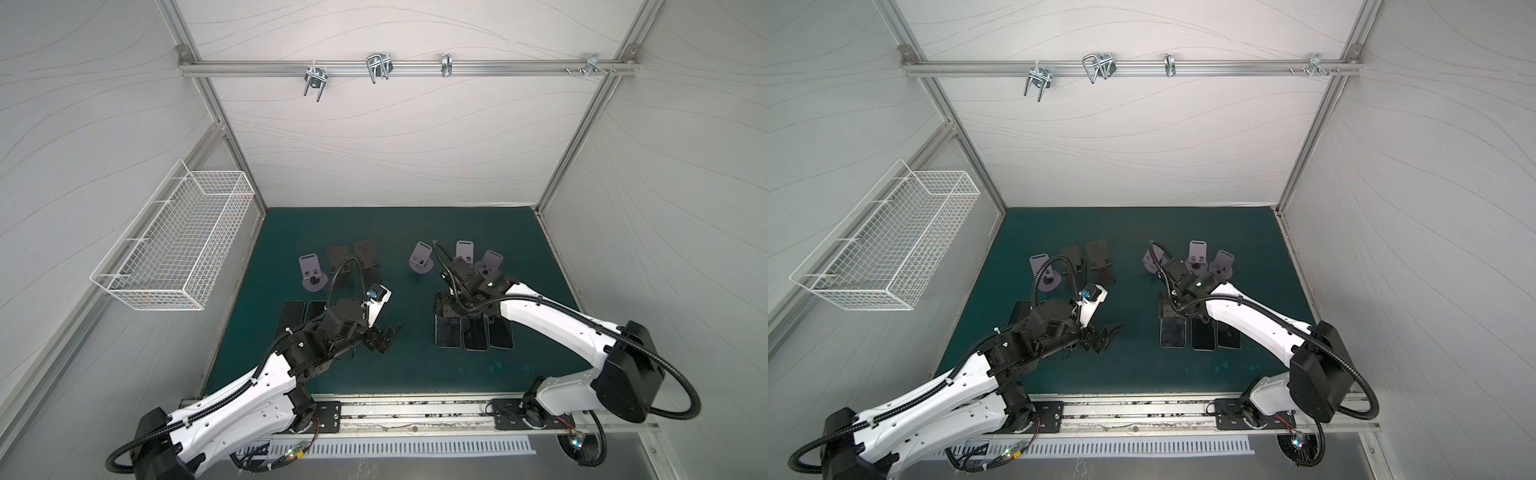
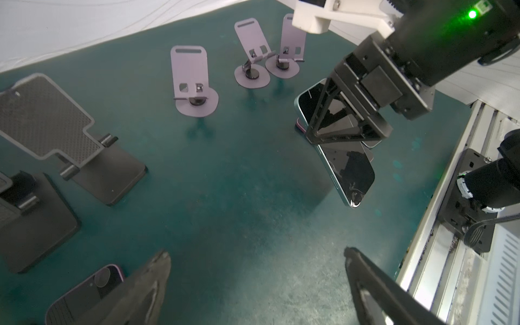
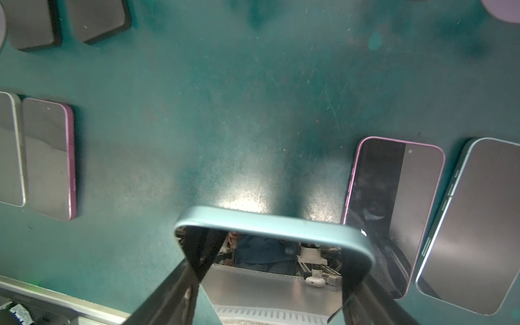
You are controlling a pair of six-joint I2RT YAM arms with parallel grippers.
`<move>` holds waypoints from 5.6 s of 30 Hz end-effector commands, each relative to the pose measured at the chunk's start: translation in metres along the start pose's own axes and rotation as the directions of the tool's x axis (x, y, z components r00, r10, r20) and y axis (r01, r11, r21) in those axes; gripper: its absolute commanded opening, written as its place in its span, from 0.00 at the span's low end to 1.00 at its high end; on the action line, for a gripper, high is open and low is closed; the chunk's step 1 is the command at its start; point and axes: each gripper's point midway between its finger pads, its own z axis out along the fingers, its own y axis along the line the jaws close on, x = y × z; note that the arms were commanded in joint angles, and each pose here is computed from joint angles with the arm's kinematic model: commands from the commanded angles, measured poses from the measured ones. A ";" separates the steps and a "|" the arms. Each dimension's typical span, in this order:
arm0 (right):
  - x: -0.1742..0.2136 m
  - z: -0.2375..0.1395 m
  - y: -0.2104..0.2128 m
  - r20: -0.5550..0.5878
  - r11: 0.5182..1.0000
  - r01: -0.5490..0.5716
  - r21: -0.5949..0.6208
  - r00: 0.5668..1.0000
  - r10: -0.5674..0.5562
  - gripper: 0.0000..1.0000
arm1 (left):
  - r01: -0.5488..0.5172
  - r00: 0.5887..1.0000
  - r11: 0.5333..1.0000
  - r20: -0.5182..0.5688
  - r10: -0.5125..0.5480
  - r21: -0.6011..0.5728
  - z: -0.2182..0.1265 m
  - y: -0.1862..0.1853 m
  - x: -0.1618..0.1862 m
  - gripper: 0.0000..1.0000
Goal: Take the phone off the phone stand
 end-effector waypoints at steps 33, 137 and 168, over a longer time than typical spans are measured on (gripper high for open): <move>-0.002 0.076 -0.018 -0.172 0.992 0.004 0.130 0.985 0.018 0.47 | -0.059 0.997 0.998 -0.048 0.058 -0.012 -0.003 -0.012 0.005 0.98; -0.118 -0.057 -0.168 0.484 0.920 -0.371 0.130 0.833 0.268 0.92 | 0.369 0.903 0.687 0.416 -0.105 -0.626 -0.059 0.203 -0.030 0.97; -0.129 0.030 -0.231 0.742 0.976 -0.093 0.197 0.664 -0.086 0.95 | 0.393 0.899 0.660 0.418 -0.129 -0.641 -0.023 0.288 0.029 0.97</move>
